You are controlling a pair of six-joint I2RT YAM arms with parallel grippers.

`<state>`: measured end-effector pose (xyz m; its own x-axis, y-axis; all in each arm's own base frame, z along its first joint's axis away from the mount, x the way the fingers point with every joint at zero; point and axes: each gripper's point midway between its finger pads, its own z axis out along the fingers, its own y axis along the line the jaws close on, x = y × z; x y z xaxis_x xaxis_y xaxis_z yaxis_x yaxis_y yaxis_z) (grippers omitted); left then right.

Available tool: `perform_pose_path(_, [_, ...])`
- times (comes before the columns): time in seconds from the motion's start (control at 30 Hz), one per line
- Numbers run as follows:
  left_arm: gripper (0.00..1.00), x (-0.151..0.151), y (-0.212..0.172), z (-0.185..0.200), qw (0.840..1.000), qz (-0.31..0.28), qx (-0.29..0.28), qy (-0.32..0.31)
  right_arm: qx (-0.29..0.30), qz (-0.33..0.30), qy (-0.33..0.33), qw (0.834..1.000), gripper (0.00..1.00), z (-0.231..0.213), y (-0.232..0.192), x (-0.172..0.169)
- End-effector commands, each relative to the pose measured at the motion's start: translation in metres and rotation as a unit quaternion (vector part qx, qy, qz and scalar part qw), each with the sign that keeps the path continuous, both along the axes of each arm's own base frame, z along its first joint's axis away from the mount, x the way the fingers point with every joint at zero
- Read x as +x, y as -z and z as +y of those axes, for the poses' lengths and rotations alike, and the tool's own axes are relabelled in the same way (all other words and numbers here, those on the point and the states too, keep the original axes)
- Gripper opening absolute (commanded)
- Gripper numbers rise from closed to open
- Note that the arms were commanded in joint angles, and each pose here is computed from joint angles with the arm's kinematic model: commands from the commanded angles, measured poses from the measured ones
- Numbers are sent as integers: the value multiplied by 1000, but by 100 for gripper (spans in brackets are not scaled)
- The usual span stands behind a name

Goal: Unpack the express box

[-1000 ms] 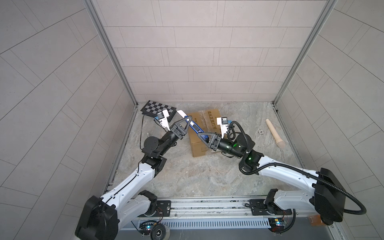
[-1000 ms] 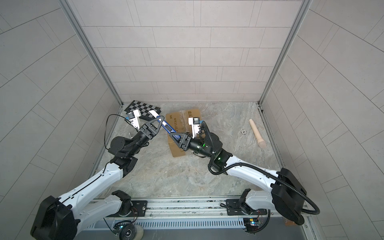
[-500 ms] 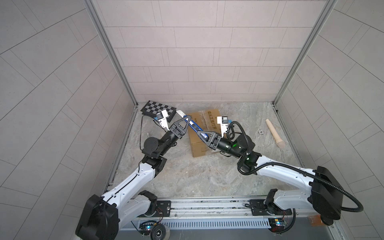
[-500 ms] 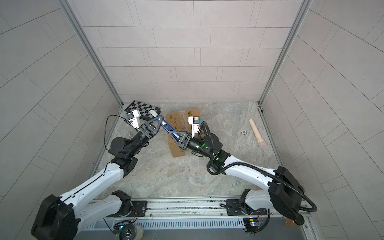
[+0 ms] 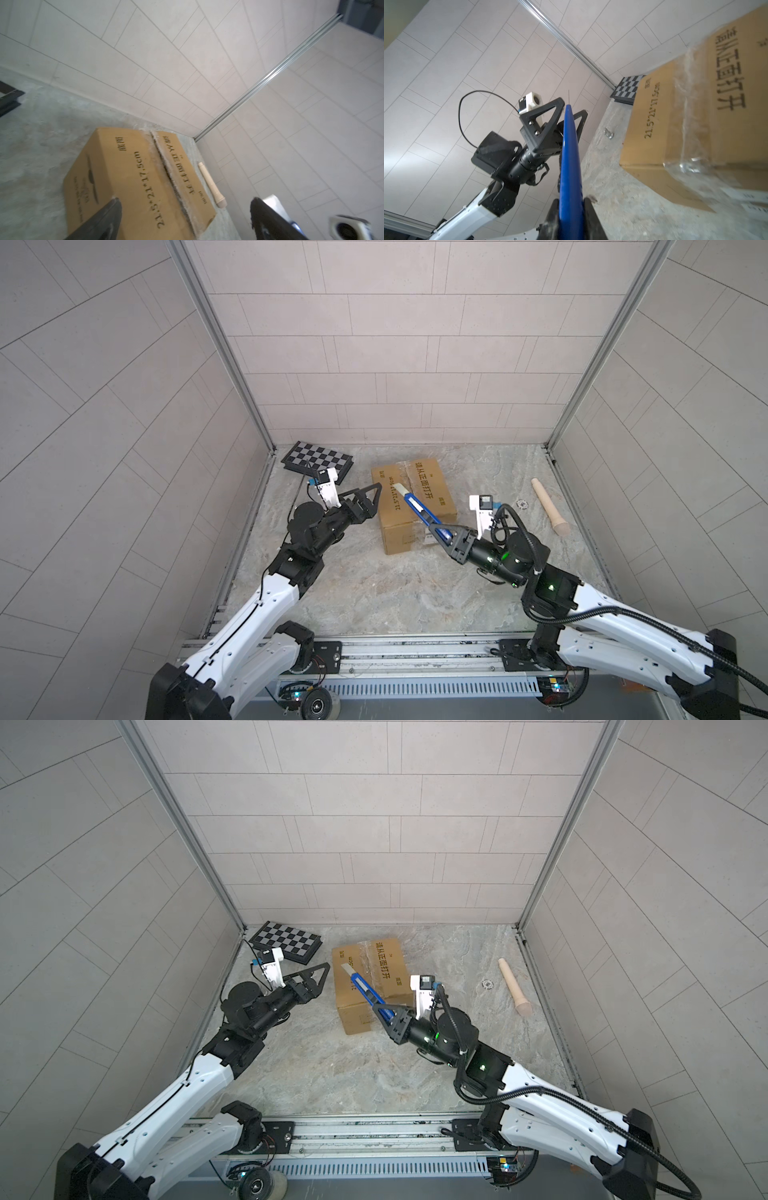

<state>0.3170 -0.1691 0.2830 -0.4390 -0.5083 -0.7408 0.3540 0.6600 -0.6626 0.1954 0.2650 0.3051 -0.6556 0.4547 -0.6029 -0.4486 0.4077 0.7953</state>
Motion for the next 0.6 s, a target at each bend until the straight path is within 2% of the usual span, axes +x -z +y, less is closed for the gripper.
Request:
perform_pose_path(0.0, [100, 6, 45, 1, 996, 45, 73, 1, -78, 44, 43, 995, 0, -16, 55, -2])
perform_pose_path(0.2, [100, 22, 81, -8, 991, 90, 97, 9, -109, 57, 52, 991, 0, -17, 65, -6])
perform_pose_path(0.37, [98, 29, 108, -8, 986, 129, 109, 1, -89, 75, 78, 990, 0, -31, 77, -9])
perform_pose_path(0.57, [98, 29, 123, -5, 984, 144, 106, -7, -65, 85, 100, 989, 0, -55, 83, -16])
